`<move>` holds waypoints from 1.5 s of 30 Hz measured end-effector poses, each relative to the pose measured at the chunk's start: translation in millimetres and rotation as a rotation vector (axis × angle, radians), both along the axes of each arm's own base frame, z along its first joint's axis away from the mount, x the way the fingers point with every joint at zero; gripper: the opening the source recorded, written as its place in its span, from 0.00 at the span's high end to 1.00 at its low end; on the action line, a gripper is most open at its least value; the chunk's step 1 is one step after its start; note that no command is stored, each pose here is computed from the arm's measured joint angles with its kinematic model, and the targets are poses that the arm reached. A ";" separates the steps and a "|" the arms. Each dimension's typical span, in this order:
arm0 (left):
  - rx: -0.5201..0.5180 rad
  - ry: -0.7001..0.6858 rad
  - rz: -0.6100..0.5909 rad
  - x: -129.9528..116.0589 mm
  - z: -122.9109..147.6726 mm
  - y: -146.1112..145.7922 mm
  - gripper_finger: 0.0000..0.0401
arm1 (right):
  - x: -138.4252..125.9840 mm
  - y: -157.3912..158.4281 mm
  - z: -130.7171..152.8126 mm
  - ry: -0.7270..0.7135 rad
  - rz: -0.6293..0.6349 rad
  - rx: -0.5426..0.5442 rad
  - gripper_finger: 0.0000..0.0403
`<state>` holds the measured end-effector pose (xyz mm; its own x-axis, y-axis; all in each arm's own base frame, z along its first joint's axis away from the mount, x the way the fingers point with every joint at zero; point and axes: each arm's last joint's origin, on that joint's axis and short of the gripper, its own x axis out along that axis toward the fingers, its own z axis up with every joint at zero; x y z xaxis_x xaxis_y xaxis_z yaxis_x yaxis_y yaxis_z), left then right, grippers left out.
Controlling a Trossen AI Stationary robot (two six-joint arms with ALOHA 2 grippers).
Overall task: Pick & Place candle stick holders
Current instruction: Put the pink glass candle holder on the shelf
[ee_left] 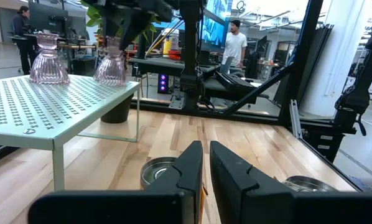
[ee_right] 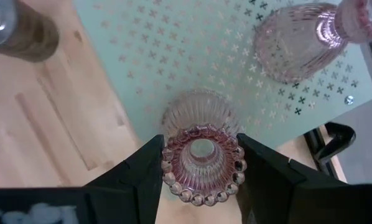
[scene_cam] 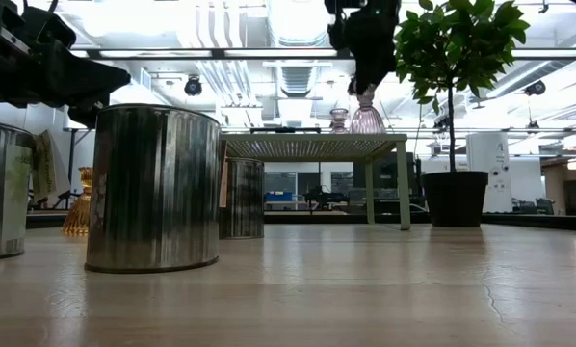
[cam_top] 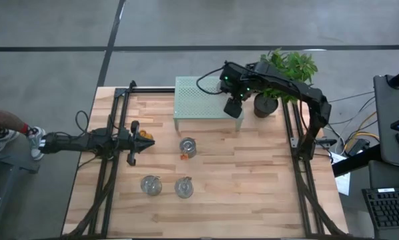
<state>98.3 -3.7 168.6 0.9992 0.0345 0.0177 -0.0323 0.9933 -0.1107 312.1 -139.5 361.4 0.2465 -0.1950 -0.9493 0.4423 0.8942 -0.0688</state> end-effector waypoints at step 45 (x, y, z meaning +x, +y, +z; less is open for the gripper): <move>0.000 0.000 -0.001 0.0 0.1 0.0 0.91 | -4.7 -14.9 0.5 0.028 0.002 -0.094 0.32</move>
<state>98.3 -3.7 168.6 0.9993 0.0340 0.0180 -0.0318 0.9934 -0.1105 307.4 -154.5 361.9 0.2211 -0.2829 -0.9333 0.4371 0.8842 -0.1645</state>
